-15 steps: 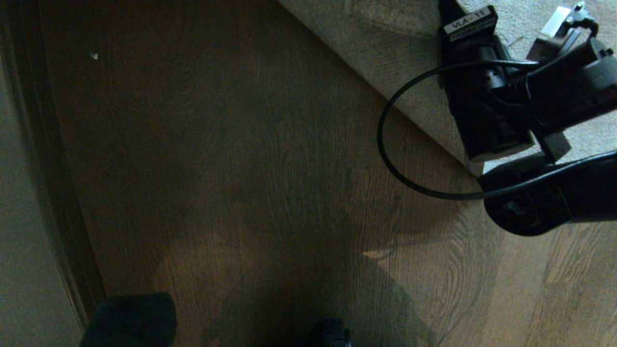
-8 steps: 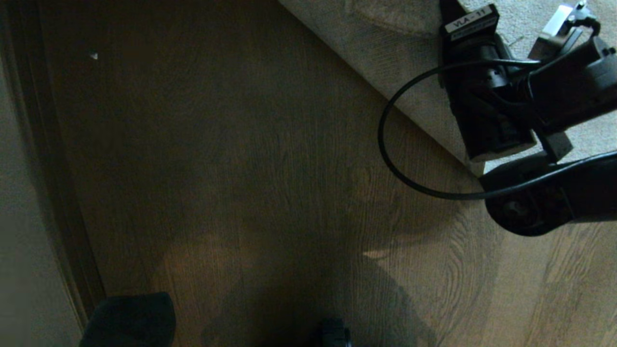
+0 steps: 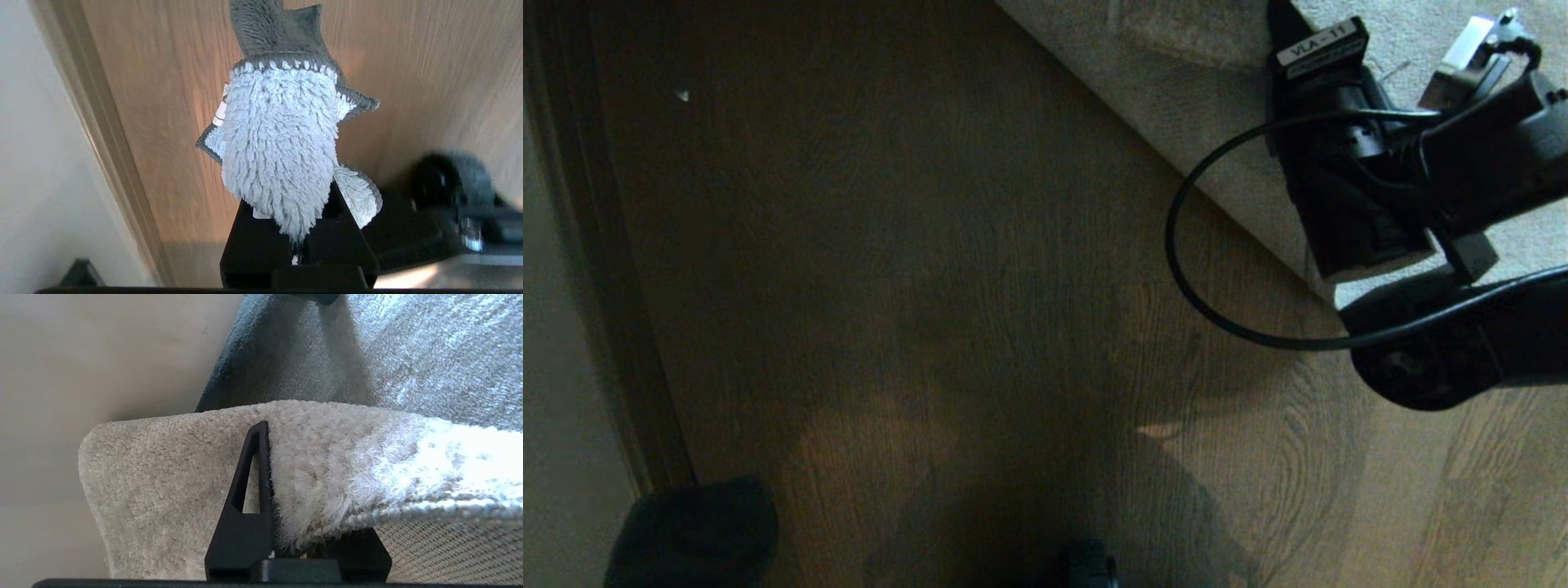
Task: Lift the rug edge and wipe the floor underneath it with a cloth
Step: Lay down the carpet
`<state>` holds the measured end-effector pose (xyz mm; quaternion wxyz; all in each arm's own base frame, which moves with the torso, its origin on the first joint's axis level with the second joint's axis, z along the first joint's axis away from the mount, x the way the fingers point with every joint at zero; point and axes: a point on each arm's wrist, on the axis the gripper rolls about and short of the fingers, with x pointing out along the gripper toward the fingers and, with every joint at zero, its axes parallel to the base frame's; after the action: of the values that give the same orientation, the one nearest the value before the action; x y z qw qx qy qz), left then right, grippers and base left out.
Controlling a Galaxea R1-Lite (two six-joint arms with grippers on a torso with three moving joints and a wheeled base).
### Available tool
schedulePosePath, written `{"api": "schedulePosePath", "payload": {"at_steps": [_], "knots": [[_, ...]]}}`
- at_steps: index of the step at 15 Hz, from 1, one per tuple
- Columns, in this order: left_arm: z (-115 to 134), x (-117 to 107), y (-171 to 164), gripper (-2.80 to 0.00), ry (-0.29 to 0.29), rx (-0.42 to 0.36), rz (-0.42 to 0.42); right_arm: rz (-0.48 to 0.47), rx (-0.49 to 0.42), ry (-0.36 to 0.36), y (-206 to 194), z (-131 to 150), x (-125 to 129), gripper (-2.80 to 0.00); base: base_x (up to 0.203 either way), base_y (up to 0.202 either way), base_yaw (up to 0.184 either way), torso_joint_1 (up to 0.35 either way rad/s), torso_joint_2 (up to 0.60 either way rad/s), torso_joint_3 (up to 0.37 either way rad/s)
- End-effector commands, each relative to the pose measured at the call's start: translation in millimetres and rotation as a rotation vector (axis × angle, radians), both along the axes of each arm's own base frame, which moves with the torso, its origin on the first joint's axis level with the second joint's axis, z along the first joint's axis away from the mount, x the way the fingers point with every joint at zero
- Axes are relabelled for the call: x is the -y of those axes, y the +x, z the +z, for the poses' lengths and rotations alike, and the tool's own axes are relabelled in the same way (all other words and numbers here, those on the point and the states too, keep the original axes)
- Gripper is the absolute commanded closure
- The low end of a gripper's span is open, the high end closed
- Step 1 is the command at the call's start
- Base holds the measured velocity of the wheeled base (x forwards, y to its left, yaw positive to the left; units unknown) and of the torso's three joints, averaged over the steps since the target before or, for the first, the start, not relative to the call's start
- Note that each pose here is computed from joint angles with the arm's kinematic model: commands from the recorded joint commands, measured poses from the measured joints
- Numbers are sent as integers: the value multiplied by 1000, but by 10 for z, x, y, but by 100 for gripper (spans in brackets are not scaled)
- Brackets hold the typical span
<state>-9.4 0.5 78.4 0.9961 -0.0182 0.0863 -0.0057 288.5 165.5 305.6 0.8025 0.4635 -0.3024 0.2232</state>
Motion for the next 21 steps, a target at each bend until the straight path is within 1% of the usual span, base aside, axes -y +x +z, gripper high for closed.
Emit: {"api": "schedulePosePath", "payload": {"at_steps": [1, 2, 7, 10, 14, 16, 19, 21], "knots": [[-24, 0, -123, 0, -3, 159, 17, 18, 32, 23, -45, 9, -33, 0, 0, 0, 0, 0, 0, 0], [-28, 0, -134, 0, -3, 173, 22, 28, 31, 22, -60, 6, -62, 0, 0, 0, 0, 0, 0, 0], [-27, 0, -134, 0, -3, 174, 22, 91, 22, 25, -159, -16, -244, 0, 0, 0, 0, 0, 0, 0], [-27, 0, -134, 0, -3, 174, 21, 134, 23, 44, -235, 3, -311, 0, 0, 0, 0, 0, 0, 0], [-28, 0, -134, 0, -3, 173, 22, 202, -10, 62, -349, -62, -453, 0, 0, 0, 0, 0, 0, 0], [-27, 0, -134, 0, -3, 174, 22, 230, -37, 49, -395, -138, -510, 0, 0, 0, 0, 0, 0, 0], [-27, 0, -134, 0, -3, 174, 22, 271, -51, 39, -479, -181, -613, 0, 0, 0, 0, 0, 0, 0], [-27, 0, -134, 0, -3, 174, 22, 308, -82, 15, -555, -282, -712, 0, 0, 0, 0, 0, 0, 0]]}}
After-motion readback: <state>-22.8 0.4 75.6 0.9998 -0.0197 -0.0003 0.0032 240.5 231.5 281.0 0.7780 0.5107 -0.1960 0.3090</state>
